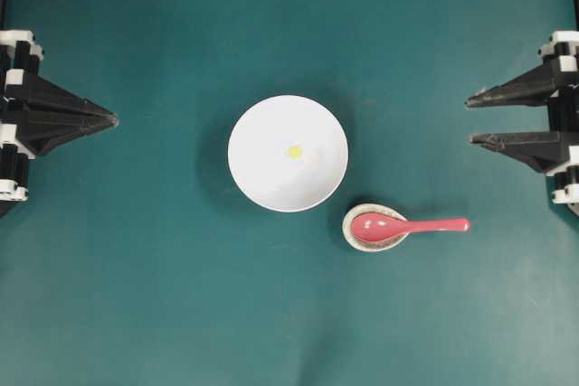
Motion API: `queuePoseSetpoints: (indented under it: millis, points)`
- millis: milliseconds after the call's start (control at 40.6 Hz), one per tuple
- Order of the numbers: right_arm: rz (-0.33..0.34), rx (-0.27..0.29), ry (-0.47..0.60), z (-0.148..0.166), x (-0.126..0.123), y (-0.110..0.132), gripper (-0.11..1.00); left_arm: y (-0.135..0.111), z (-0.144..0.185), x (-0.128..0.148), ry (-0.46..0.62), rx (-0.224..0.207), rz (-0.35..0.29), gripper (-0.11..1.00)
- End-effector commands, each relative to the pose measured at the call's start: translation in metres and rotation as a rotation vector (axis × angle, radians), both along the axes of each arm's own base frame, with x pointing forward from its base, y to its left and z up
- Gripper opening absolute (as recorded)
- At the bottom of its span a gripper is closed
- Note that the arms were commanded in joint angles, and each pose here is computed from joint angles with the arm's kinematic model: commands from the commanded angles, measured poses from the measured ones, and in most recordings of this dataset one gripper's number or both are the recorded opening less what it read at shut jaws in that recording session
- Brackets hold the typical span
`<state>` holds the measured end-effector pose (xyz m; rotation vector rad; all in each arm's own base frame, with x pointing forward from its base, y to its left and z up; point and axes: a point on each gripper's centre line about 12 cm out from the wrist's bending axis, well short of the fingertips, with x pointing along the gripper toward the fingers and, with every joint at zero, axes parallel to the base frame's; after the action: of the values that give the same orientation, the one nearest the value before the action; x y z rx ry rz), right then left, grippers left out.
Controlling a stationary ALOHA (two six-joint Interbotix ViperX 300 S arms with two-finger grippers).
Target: Scoop the yellow hexagonal prism block from the bowl with a spoon using the right arm.
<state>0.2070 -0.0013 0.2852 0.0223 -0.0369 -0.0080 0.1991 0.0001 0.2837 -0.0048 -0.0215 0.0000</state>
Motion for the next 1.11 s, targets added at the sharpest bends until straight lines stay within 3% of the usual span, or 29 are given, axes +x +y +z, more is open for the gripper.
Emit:
queuePoseSetpoints:
  millis: [0, 394, 787, 1082]
  points:
    - [-0.001, 0.010, 0.008, -0.001, 0.003, 0.000, 0.51, 0.000, 0.007, 0.002, -0.015, 0.001, -0.002, 0.00]
    - [-0.016, 0.060, 0.083, -0.025, 0.014, -0.002, 0.49, 0.000, 0.007, 0.002, -0.015, 0.001, -0.002, 0.00]
    - [-0.054, 0.086, 0.096, -0.083, 0.025, -0.005, 0.49, 0.000, 0.007, 0.002, -0.015, 0.001, -0.002, 0.00]
    - [-0.009, 0.136, 0.116, -0.121, 0.024, 0.008, 0.49, 0.000, 0.007, 0.002, -0.015, 0.000, -0.002, 0.00]
